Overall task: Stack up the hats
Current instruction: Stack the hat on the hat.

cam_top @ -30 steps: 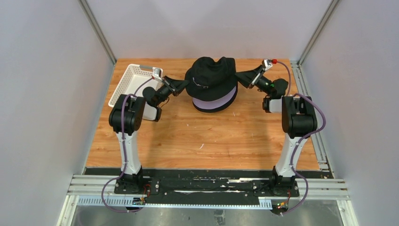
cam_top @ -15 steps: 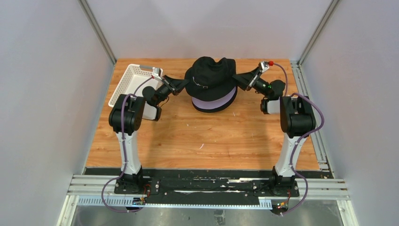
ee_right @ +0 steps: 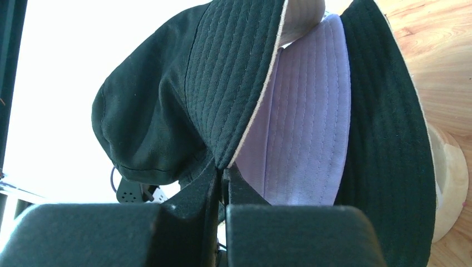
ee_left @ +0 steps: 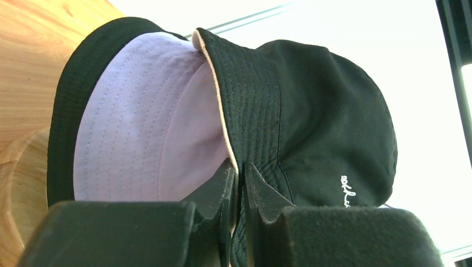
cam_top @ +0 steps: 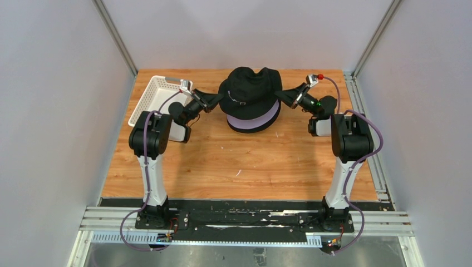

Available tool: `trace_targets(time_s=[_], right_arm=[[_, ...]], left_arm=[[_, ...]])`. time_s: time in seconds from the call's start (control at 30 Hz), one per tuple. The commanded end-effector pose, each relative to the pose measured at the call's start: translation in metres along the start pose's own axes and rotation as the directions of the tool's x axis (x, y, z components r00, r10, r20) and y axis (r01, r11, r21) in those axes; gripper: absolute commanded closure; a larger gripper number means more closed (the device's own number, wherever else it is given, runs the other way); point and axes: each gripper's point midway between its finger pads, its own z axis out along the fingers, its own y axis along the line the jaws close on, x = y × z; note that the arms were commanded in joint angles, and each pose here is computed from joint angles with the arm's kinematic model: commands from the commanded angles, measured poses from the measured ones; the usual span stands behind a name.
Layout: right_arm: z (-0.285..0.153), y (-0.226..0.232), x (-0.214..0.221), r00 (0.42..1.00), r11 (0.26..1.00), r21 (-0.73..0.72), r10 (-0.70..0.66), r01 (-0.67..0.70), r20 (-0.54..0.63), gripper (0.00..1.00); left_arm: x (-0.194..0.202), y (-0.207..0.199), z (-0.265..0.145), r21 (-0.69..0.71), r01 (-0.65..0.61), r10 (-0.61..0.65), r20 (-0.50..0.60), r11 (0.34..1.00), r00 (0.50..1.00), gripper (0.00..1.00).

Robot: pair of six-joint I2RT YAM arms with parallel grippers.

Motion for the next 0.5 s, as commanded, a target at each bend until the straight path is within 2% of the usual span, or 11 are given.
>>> trace_targets(time_s=[0.0, 0.3, 0.47], right_arm=[[-0.007, 0.003, -0.013, 0.997, 0.997, -0.015, -0.071, 0.072, 0.043, 0.99], [-0.024, -0.045, -0.007, 0.997, 0.997, 0.067, -0.041, 0.037, 0.058, 1.0], [-0.031, -0.066, 0.002, 0.998, 0.992, 0.119, -0.037, 0.03, 0.058, 0.99]], left_arm=[[-0.003, 0.01, -0.007, 0.003, -0.032, 0.032, 0.021, 0.999, 0.999, 0.86], [-0.001, 0.041, -0.014, -0.058, -0.015, 0.017, 0.035, 0.998, 0.999, 0.87], [0.002, 0.057, -0.018, -0.09, -0.007, 0.011, 0.041, 0.996, 0.999, 0.97]])
